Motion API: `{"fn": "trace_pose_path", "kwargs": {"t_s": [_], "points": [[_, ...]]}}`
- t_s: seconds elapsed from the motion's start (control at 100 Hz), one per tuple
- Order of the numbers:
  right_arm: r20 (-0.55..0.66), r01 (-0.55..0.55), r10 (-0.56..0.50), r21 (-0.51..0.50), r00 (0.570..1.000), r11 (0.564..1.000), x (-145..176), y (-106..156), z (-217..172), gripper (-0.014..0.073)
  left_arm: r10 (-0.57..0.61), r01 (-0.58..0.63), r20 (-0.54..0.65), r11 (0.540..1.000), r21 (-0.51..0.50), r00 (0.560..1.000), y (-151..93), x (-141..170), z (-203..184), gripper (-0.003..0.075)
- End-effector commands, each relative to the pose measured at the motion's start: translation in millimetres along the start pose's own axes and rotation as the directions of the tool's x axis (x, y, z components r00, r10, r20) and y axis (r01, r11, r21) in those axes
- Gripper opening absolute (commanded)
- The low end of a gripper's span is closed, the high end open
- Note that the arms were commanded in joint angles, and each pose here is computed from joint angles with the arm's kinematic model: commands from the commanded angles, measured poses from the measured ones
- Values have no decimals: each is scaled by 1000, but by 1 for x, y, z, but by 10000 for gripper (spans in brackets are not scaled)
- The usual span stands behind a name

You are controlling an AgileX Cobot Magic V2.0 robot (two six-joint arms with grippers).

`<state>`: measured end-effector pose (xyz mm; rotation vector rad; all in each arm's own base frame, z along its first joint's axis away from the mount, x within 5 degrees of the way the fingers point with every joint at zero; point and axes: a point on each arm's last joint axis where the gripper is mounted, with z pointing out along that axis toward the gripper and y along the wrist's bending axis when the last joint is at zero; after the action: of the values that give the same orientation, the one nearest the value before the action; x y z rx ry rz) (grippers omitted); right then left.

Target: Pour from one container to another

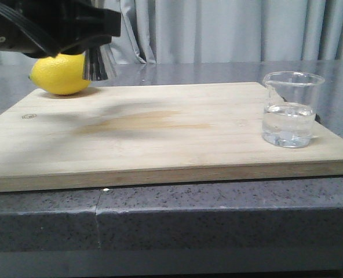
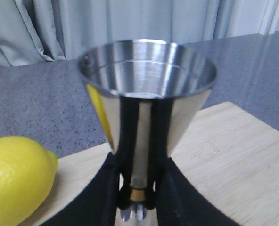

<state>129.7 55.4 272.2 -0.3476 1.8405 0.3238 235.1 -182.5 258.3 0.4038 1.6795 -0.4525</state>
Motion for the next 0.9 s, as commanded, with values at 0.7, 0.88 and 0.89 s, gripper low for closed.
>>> {"fn": "trace_pose_path", "kwargs": {"t_s": [0.7, 0.88, 0.89], "points": [[39, 63, -64, 21, 997, 998, 20, 8, 33, 474, -27, 25, 195, 1000, 13, 980, -2, -43, -17, -19], [88, 94, -93, -11, 992, 995, 18, 20, 40, 474, -27, 25, 195, 1000, 13, 980, -2, -43, -17, -19], [90, 96, -95, -14, 991, 995, 18, 21, 40, 474, -27, 25, 195, 1000, 13, 980, -2, -43, -17, -19]]}}
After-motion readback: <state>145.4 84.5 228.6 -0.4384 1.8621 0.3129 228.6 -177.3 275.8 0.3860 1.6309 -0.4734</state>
